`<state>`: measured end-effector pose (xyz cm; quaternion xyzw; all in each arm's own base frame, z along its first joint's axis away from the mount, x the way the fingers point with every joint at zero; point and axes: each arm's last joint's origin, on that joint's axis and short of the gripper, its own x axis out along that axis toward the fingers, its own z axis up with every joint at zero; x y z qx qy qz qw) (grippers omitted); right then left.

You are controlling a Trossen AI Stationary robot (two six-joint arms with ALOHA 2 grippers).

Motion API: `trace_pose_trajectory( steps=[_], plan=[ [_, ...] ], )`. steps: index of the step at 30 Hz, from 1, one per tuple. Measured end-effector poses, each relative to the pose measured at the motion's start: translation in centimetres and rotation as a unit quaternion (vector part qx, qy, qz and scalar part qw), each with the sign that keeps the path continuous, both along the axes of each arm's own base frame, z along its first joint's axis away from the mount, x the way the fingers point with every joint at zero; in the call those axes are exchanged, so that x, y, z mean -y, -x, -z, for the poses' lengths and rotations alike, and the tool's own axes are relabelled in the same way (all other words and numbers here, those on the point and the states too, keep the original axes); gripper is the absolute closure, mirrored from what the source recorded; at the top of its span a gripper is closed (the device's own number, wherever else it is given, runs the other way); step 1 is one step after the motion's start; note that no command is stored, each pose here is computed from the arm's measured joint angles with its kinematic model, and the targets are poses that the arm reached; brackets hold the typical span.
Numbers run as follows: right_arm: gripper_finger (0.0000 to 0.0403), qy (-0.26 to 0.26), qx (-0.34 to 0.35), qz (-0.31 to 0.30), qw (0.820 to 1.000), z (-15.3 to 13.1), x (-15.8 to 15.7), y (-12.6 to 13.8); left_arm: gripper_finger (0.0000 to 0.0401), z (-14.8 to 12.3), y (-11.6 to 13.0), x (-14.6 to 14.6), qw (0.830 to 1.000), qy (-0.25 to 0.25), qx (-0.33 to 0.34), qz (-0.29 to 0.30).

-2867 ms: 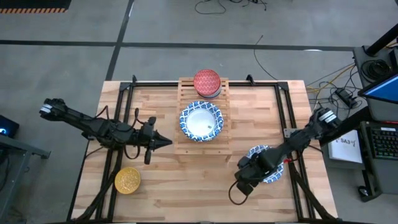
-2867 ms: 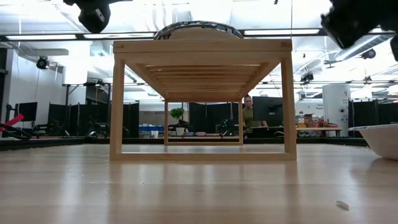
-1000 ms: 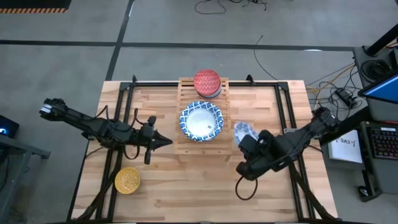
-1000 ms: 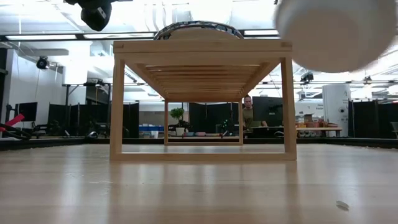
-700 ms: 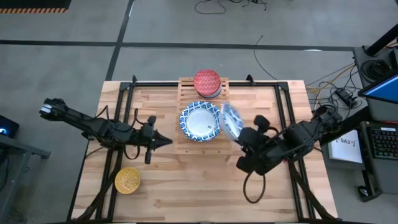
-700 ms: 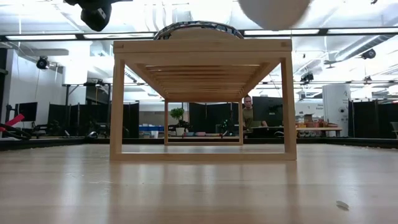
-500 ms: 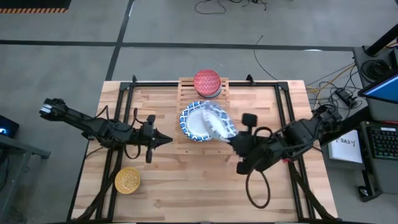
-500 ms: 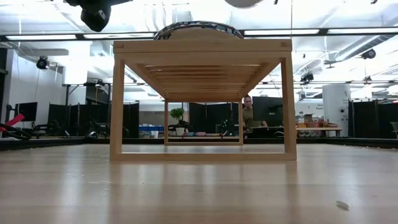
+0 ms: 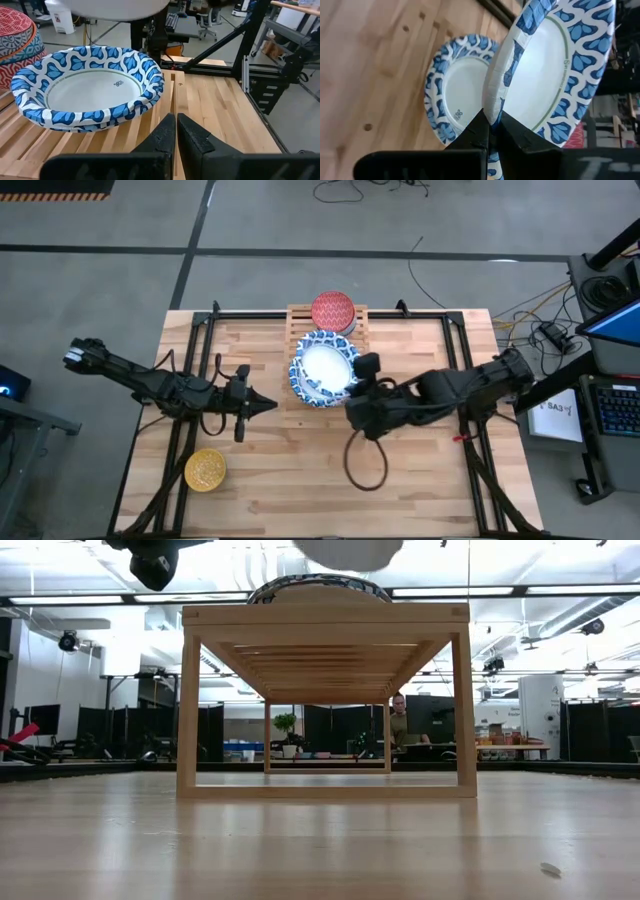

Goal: Place and stack bowls onto a shelf
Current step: Stack the white patterned bowl on top of the white patterned bowls on the shelf

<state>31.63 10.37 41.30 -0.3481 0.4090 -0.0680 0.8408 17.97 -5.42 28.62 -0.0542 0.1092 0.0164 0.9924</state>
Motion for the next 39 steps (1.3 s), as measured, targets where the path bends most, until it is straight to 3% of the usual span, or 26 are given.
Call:
trace_pose_trajectory(
  steps=[7, 13, 19, 25, 32, 39],
  plan=[
    [0.0349, 0.008, -0.018, 0.020, 1.000, 1.2, 1.0, -1.5, 0.0401, 0.0, 0.0, 0.0, 1.000, 0.000, -0.001, 0.000],
    [0.0286, -0.002, -0.009, 0.034, 0.999, 1.2, 1.3, -1.7, 0.0401, 0.1, 0.0, 0.0, 1.000, -0.002, -0.007, 0.000],
    [0.0254, -0.020, -0.002, 0.045, 0.999, 1.2, 1.2, -1.6, 0.0401, 0.1, 0.0, 0.0, 1.000, -0.002, -0.007, 0.000],
    [0.0264, -0.124, 0.000, 0.057, 0.991, 1.8, 1.0, -1.8, 0.0401, 0.1, 0.0, 0.0, 1.000, -0.001, -0.006, -0.007],
    [0.0289, -0.123, -0.014, 0.069, 0.990, 5.5, 0.6, -2.9, 0.0401, 0.0, 0.0, -0.2, 1.000, -0.004, 0.000, -0.026],
    [0.0308, -0.117, -0.015, 0.085, 0.989, 6.5, 0.5, -2.8, 0.0401, -0.1, 0.0, -0.2, 1.000, 0.005, 0.005, -0.028]
  ],
)
